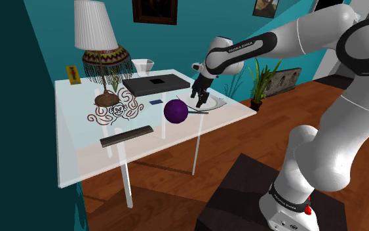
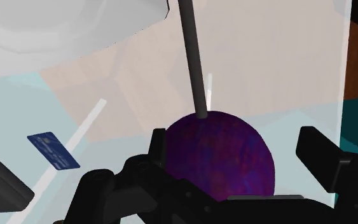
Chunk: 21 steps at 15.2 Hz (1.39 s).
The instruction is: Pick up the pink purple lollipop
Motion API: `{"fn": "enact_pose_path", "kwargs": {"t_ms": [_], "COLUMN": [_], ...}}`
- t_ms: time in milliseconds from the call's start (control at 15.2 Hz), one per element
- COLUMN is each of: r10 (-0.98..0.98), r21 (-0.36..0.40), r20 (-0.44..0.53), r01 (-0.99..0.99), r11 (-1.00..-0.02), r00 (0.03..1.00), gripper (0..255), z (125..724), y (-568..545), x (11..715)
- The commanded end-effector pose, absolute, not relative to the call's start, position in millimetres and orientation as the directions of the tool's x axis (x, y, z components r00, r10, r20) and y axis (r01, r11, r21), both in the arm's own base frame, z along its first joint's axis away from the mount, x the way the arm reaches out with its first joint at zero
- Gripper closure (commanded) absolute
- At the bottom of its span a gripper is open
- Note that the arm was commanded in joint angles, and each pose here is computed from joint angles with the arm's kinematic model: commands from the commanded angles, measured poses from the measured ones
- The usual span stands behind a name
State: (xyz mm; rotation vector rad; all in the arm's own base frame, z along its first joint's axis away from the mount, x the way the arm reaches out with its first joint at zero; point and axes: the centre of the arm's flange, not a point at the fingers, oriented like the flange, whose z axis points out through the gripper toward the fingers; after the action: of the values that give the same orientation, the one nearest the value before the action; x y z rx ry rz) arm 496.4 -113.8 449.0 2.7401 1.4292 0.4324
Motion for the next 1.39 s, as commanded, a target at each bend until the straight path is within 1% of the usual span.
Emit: {"fn": "enact_pose_path", "kwargs": {"t_ms": [0, 132, 726, 792, 1320], "r10": [0.851, 0.883, 0.883, 0.883, 0.883], "r21": [0.153, 0.158, 0.158, 0.158, 0.158], "r20": [0.237, 0.24, 0.24, 0.24, 0.24], "r01": [0.846, 0.881, 0.881, 0.881, 0.881], "r11": [-0.51, -0.446, -0.446, -0.446, -0.446], "r00": [0.47, 0.404, 0.404, 0.404, 0.404], "gripper": [0, 0, 0, 255, 255], "z": [430, 414, 374, 374, 374], "y": [-114, -112, -112, -112, -112], "x": [514, 533, 533, 533, 533]}}
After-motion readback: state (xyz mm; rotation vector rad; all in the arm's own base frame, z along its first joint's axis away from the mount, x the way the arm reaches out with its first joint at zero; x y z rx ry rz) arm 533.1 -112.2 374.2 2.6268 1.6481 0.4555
